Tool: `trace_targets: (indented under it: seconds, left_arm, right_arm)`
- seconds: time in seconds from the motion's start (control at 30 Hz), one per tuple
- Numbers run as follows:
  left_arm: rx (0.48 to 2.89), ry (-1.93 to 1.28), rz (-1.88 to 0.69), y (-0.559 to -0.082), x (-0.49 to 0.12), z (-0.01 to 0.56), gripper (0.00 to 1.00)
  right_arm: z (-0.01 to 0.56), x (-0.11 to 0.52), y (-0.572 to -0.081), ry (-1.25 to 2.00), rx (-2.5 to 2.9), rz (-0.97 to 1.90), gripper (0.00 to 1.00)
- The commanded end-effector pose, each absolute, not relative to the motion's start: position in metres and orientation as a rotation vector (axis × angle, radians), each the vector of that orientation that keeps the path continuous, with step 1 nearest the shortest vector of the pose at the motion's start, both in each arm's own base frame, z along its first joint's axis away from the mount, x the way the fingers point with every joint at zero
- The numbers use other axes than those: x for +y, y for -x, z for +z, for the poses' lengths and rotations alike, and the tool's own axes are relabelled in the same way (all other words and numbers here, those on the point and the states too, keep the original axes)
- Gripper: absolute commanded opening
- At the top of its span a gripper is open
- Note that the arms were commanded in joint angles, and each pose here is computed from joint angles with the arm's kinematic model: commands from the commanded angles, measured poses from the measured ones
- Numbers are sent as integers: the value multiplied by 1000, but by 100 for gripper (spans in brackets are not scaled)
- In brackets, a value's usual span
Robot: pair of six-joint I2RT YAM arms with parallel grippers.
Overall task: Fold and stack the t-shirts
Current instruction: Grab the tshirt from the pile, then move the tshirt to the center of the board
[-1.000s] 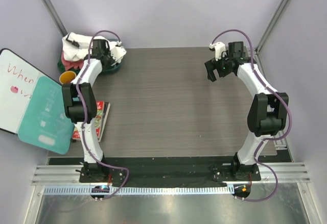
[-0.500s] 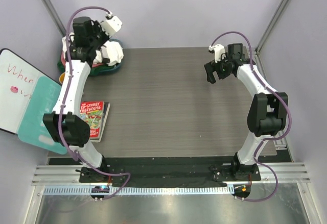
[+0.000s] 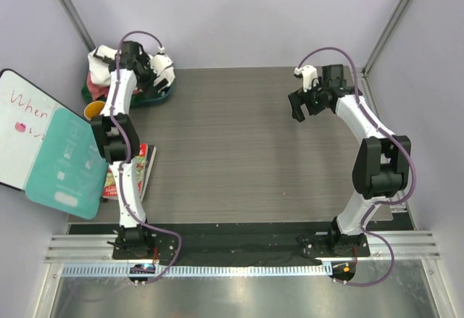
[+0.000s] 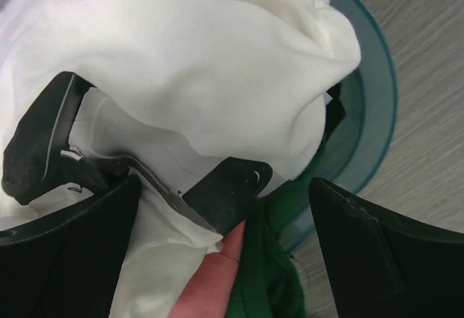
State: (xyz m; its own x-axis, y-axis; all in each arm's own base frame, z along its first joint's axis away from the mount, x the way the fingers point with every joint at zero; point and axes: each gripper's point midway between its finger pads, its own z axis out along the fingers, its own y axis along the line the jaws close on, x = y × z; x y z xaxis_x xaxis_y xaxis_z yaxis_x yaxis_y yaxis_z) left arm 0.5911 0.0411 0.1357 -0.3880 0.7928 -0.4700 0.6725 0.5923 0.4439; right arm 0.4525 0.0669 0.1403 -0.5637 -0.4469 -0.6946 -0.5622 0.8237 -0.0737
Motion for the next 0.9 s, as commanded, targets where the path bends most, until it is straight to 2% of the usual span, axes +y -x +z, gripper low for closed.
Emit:
trace_targets:
  seconds: [0.0,0.13,0.23,0.33,0.37,0.4,0.57,0.7,0.83,0.87]
  left_arm:
    - [2018,-1130,304,-606,48,205,100]
    - [1991,-1145,330,-614,50,199,100]
    - [2005,-1148,318,-611,49,193,95]
    - [2032,-1153,318,-605,51,183,68]
    - [2041,-1164,324,-602,53,180,25]
    - [2048,-1152,335,-603,54,180,0]
    - [2053,-1044,327,-598,49,202,0]
    - [1935,-935,316,-591,28,270,0]
    - [1722,-881,255,-557,-11,369,0]
    - [1700,-883,243,-550,-17,379,0]
  right_arm:
    - [169,68,-453,734,2177,169,99]
    - [169,67,-453,735,2178,156,99]
    - [167,64,-453,737,2183,140,99]
    - [166,63,-455,737,2185,137,99]
    - [166,65,-456,738,2183,142,99]
    - [166,64,-457,736,2183,141,99]
    - [168,65,-457,738,2179,143,99]
    - [171,66,-457,738,2172,139,100]
    - [176,70,-452,758,2150,158,100]
    - [177,70,-452,758,2149,158,100]
